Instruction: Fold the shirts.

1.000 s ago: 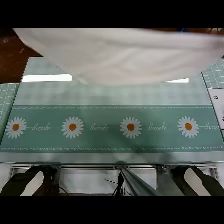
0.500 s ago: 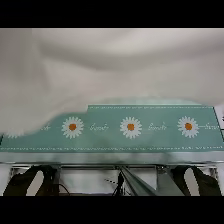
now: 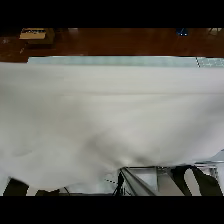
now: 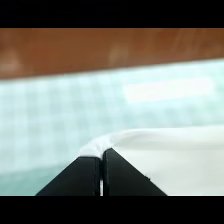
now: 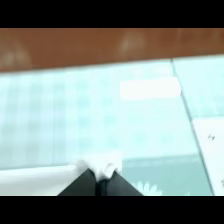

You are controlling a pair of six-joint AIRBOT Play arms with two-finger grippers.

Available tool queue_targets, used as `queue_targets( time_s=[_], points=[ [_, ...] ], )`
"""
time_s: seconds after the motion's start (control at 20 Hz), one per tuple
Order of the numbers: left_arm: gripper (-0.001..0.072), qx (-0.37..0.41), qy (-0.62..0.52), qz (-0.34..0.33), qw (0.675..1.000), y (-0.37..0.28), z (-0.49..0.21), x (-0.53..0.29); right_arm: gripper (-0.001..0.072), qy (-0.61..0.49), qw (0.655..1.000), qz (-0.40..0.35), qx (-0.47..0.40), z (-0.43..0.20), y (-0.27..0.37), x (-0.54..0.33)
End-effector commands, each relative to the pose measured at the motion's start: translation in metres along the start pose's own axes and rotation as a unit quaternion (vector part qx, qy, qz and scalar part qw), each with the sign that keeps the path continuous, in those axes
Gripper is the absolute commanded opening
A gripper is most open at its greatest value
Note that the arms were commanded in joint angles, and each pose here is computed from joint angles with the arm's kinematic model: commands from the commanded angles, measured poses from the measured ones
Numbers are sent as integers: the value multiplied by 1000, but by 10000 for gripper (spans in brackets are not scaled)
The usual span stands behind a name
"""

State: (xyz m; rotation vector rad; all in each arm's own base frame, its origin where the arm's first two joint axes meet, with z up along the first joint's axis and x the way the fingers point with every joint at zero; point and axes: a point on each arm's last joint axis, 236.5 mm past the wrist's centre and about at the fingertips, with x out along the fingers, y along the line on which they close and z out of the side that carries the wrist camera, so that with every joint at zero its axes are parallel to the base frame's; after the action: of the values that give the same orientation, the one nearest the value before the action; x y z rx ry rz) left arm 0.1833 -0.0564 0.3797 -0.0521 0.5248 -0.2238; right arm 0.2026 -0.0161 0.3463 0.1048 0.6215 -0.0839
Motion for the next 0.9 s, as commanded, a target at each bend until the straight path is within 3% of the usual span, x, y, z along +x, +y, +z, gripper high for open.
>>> queue_targets(
  time_s=[0.0, 0.25, 0.55, 0.85],
  points=[
    [27, -47, 150, -32, 987, 21, -60, 79, 21, 162, 986, 27, -2, -42, -11, 74],
    [28, -113, 221, -54, 967, 65, -101, 217, 22, 196, 978, 69, 19, -21, 9, 218],
    [28, -188, 263, -75, 943, 88, -139, 342, 22, 234, 968, 81, 36, -52, 32, 366],
    [29, -199, 234, -52, 950, 98, -156, 417, 22, 151, 984, 69, 61, -38, 25, 451]
  ],
)
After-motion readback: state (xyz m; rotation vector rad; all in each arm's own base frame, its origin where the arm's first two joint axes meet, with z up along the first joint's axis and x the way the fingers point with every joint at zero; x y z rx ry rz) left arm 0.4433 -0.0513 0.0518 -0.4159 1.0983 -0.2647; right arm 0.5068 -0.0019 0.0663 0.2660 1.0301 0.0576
